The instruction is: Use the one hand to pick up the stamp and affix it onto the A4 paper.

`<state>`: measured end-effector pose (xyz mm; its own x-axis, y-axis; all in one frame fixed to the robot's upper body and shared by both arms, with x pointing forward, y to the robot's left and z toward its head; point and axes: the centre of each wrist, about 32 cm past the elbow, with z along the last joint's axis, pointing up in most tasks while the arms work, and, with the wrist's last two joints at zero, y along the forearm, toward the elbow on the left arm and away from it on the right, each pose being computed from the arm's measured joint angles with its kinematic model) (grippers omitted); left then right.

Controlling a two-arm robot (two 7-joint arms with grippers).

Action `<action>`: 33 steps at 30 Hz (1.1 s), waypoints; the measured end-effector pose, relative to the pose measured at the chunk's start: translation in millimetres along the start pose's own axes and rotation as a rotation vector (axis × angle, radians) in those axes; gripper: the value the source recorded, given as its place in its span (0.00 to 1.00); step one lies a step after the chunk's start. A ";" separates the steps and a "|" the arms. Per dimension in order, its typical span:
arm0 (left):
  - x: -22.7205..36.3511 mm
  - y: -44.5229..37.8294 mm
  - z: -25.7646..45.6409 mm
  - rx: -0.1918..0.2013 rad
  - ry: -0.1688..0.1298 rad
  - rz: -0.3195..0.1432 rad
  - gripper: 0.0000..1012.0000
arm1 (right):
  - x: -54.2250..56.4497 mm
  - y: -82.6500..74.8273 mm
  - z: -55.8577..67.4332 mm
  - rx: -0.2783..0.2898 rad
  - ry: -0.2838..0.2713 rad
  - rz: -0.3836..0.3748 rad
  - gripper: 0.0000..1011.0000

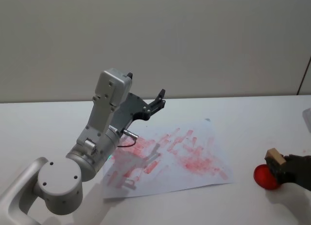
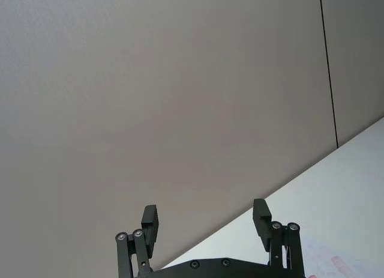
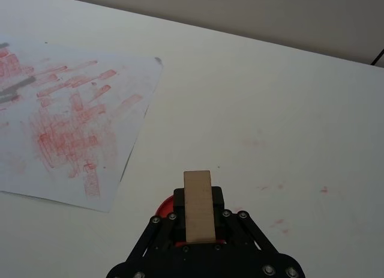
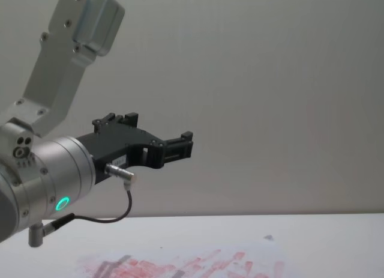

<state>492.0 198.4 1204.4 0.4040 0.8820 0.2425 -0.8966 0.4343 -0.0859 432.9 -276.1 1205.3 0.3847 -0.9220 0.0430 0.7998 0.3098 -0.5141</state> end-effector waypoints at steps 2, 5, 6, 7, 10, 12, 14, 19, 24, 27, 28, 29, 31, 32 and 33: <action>0.0 0.0 0.0 0.000 0.000 0.000 0.99 | -0.7 0.6 -0.5 -0.003 0.003 0.003 0.22; 0.0 0.0 0.0 0.000 0.000 0.000 0.99 | -1.6 1.3 -1.1 -0.008 0.008 0.009 0.22; 0.0 0.0 0.0 0.000 0.000 0.000 0.99 | -2.1 1.7 -1.4 -0.010 0.010 0.011 0.26; 0.0 0.0 0.0 0.000 0.000 0.000 0.99 | -2.1 1.7 -1.4 -0.010 0.010 0.011 0.26; 0.0 0.0 0.0 0.000 0.000 0.000 0.99 | -2.9 2.4 -1.8 -0.013 0.014 0.015 0.38; 0.0 0.0 0.0 0.000 0.000 0.000 0.99 | -3.1 2.6 -2.0 -0.015 0.015 0.016 0.44; 0.0 0.0 0.0 0.000 0.000 0.000 0.99 | -3.4 2.9 -2.1 -0.016 0.017 0.018 0.50; 0.0 0.0 0.0 0.000 0.000 0.000 0.99 | -4.0 3.4 -2.4 -0.019 0.019 0.021 0.66; 0.0 0.0 0.0 0.000 0.000 0.000 0.99 | -4.3 3.6 -2.5 -0.020 0.021 0.023 0.79; 0.0 0.0 0.0 0.000 0.000 0.000 0.99 | -4.5 3.8 -2.6 -0.020 0.022 0.024 0.90; 0.0 0.0 0.0 0.000 0.000 0.000 0.99 | -4.6 3.8 -2.6 -0.021 0.022 0.024 0.91; 0.0 0.0 0.0 0.000 0.000 0.000 0.99 | -4.6 3.9 -2.7 -0.021 0.022 0.025 0.94; 0.0 0.0 0.0 0.000 0.000 0.000 0.99 | -4.7 3.9 -2.7 -0.021 0.022 0.025 0.99; 0.0 0.0 0.0 0.000 0.000 0.000 0.99 | -4.7 4.0 -2.8 -0.022 0.022 0.025 0.99; 0.0 0.0 0.0 0.000 0.000 0.000 0.99 | -4.7 4.0 -2.8 -0.022 0.023 0.026 0.99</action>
<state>492.0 198.4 1204.4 0.4040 0.8820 0.2424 -0.8967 0.4343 -0.0859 433.0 -271.1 1200.6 0.3942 -0.9190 0.0104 0.7796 0.3284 -0.5334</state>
